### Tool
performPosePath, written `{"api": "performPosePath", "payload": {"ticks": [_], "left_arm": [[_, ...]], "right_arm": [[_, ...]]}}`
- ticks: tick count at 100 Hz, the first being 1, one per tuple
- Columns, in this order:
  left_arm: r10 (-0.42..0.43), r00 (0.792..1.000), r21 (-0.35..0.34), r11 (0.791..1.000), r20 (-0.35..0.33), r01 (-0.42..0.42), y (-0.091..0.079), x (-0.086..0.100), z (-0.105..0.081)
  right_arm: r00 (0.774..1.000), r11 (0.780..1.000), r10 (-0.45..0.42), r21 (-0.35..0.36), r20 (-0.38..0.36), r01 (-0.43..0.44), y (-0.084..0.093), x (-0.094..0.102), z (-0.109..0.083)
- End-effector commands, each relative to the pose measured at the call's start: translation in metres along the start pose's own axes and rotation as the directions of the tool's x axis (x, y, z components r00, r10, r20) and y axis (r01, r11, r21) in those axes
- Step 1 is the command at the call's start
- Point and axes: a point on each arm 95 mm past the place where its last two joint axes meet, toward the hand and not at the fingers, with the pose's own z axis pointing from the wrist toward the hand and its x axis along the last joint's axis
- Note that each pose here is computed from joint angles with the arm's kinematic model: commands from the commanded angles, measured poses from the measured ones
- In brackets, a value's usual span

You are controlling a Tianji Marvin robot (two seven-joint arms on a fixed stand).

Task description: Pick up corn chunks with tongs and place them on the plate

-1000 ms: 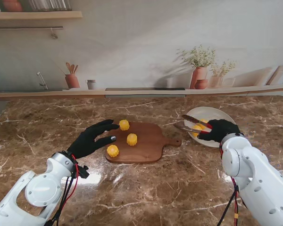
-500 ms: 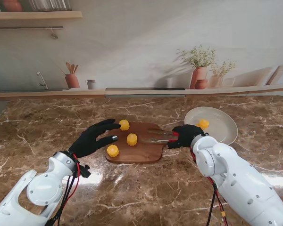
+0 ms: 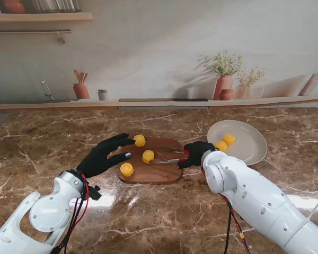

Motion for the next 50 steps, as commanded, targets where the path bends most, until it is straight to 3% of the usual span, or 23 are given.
{"api": "performPosePath", "payload": {"ticks": [1, 30, 50], "left_arm": [[-0.002, 1.000, -0.001, 1.000, 0.008, 0.002, 0.003, -0.001, -0.003], [0.000, 1.000, 0.010, 1.000, 0.014, 0.000, 0.001, -0.001, -0.007], [-0.004, 1.000, 0.018, 1.000, 0.016, 0.003, 0.000, -0.003, -0.010]], "right_arm": [[1.000, 1.000, 0.021, 0.019, -0.001, -0.020, -0.001, 0.007, 0.003], [0.998, 0.998, -0.058, 0.024, 0.014, 0.058, -0.001, 0.022, 0.010], [0.996, 0.997, -0.083, 0.004, -0.034, 0.083, -0.004, 0.025, 0.008]]}}
